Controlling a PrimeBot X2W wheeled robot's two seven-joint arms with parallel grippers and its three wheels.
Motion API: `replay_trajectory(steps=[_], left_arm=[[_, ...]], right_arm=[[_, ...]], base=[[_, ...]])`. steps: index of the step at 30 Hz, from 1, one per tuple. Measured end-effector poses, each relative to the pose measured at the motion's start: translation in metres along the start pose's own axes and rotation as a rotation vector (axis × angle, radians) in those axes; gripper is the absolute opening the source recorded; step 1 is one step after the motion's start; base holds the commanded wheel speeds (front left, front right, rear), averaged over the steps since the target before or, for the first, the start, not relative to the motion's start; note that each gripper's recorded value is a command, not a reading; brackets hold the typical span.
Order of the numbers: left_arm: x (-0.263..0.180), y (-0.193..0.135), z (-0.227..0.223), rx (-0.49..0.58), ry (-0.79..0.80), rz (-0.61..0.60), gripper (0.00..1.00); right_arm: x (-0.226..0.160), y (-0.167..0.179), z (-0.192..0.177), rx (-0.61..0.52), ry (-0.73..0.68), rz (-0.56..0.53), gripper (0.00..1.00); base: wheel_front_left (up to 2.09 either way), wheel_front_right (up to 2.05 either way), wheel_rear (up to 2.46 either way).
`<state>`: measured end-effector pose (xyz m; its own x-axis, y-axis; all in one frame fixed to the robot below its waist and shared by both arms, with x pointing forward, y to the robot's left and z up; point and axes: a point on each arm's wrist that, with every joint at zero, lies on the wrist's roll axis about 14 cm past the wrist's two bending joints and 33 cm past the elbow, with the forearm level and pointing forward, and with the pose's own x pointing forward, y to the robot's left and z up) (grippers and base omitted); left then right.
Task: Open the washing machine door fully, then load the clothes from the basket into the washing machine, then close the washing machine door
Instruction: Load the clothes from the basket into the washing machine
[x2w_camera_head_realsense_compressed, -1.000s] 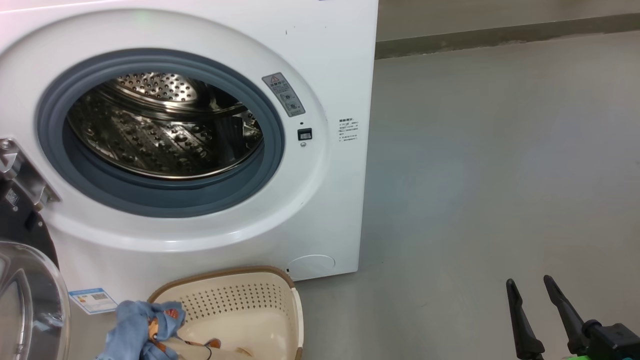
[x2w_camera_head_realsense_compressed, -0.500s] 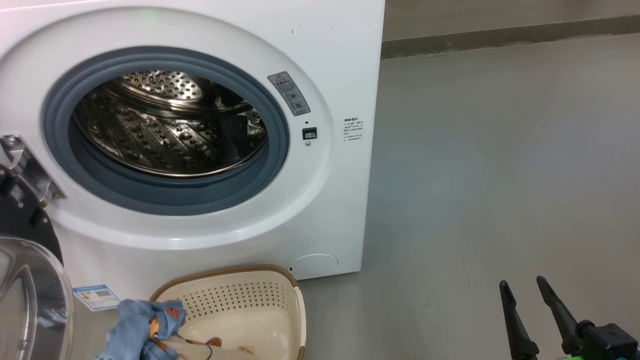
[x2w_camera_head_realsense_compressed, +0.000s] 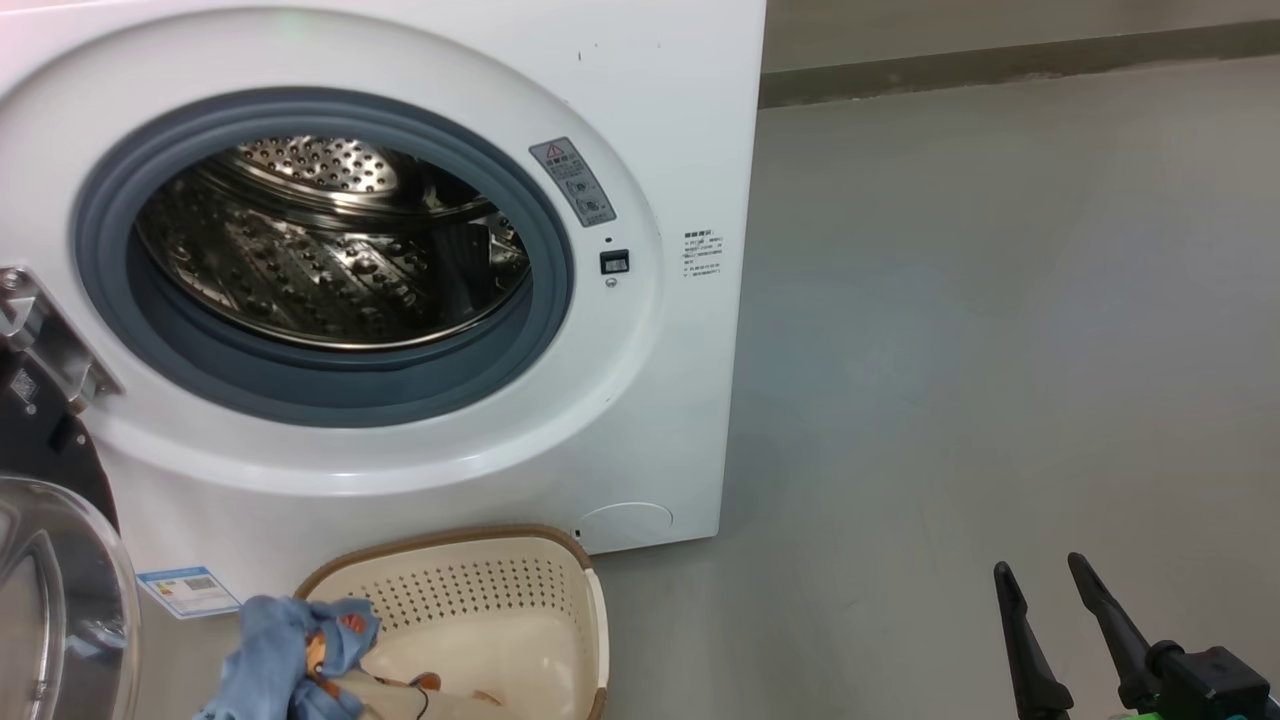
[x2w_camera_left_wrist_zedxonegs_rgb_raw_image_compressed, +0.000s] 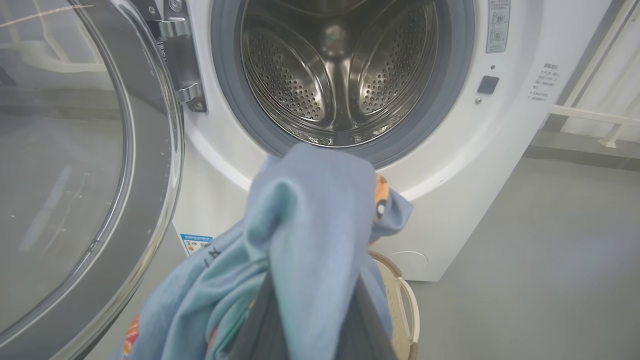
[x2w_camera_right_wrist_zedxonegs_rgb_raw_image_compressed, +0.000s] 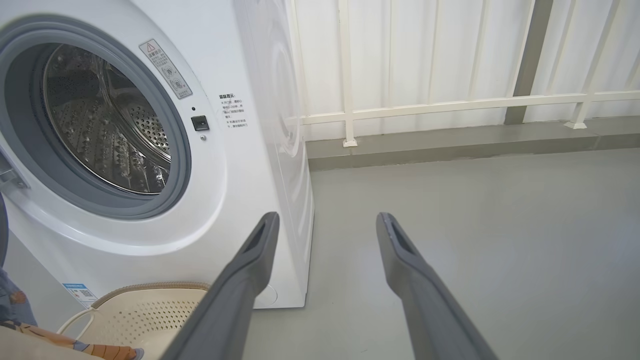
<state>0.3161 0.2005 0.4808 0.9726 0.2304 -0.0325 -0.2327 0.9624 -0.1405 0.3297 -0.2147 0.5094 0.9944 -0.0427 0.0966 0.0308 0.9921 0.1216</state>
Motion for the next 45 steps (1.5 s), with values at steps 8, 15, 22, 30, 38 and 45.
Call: replay_trajectory(steps=[8, 15, 22, 30, 38, 45], left_arm=[[0.022, -0.022, 0.011, -0.018, -0.036, -0.051, 0.00], [0.057, -0.050, 0.019, -0.029, -0.066, -0.117, 0.00], [0.122, -0.082, 0.041, -0.010, -0.160, -0.170, 0.00], [0.203, -0.099, 0.038, 0.051, -0.199, -0.179, 0.00], [0.275, -0.102, -0.005, 0.110, -0.129, -0.144, 0.00], [0.319, -0.124, -0.028, 0.111, -0.109, -0.157, 0.00]], right_arm=[[0.000, 0.002, -0.005, 0.006, 0.016, -0.001, 1.00], [0.011, 0.002, -0.007, 0.008, 0.021, -0.009, 1.00], [0.044, 0.009, -0.008, 0.018, 0.009, 0.009, 1.00], [0.070, 0.005, -0.030, 0.032, 0.056, -0.005, 1.00], [0.076, -0.006, -0.061, 0.036, 0.138, -0.040, 1.00], [0.073, -0.023, -0.084, 0.014, 0.206, -0.087, 1.00]], base=[[0.00, 0.00, 0.00], [0.00, 0.00, 0.00], [0.00, 0.00, 0.00], [0.00, 0.00, 0.00], [0.00, 0.00, 0.00], [0.00, 0.00, 0.00]])
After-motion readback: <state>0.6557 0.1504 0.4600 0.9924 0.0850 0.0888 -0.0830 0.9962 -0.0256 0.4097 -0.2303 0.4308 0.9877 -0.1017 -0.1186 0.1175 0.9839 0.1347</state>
